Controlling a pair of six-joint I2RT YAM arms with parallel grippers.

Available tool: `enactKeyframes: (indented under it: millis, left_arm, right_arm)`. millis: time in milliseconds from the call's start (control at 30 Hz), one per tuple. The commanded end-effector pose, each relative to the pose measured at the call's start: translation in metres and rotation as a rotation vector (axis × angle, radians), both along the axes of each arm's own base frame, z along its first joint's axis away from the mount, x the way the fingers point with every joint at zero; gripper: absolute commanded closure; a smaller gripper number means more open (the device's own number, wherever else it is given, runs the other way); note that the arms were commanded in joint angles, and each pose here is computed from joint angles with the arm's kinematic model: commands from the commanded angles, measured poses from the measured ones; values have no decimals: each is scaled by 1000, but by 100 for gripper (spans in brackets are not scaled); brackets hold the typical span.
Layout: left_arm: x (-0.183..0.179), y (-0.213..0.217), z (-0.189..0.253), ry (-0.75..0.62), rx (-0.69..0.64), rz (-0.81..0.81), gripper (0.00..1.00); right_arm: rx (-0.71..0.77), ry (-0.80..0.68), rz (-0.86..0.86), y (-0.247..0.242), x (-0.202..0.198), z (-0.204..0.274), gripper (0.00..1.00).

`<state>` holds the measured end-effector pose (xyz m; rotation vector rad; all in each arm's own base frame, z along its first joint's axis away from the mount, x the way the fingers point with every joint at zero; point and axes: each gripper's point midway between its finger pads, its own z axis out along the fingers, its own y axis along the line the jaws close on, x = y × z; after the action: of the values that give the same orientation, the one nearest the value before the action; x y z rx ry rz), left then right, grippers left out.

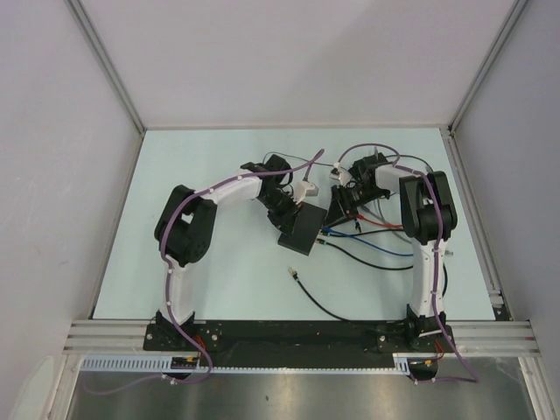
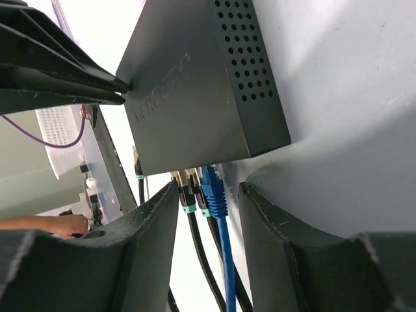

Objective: Pull the plug from the switch port

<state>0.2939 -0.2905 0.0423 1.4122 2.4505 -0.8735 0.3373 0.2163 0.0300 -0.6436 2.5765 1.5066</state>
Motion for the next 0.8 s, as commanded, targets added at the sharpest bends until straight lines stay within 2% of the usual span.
enactKeyframes:
  millis: [0,767]
  left_arm:
    - [-1,13,-23,-24,83,-26,82]
    - [-1,19,-22,-42,99,-27,83]
  right_arm:
    - [-52,-29,5,-2,3,-21,54]
    - [-80,-5,25,3,-6,-32,62]
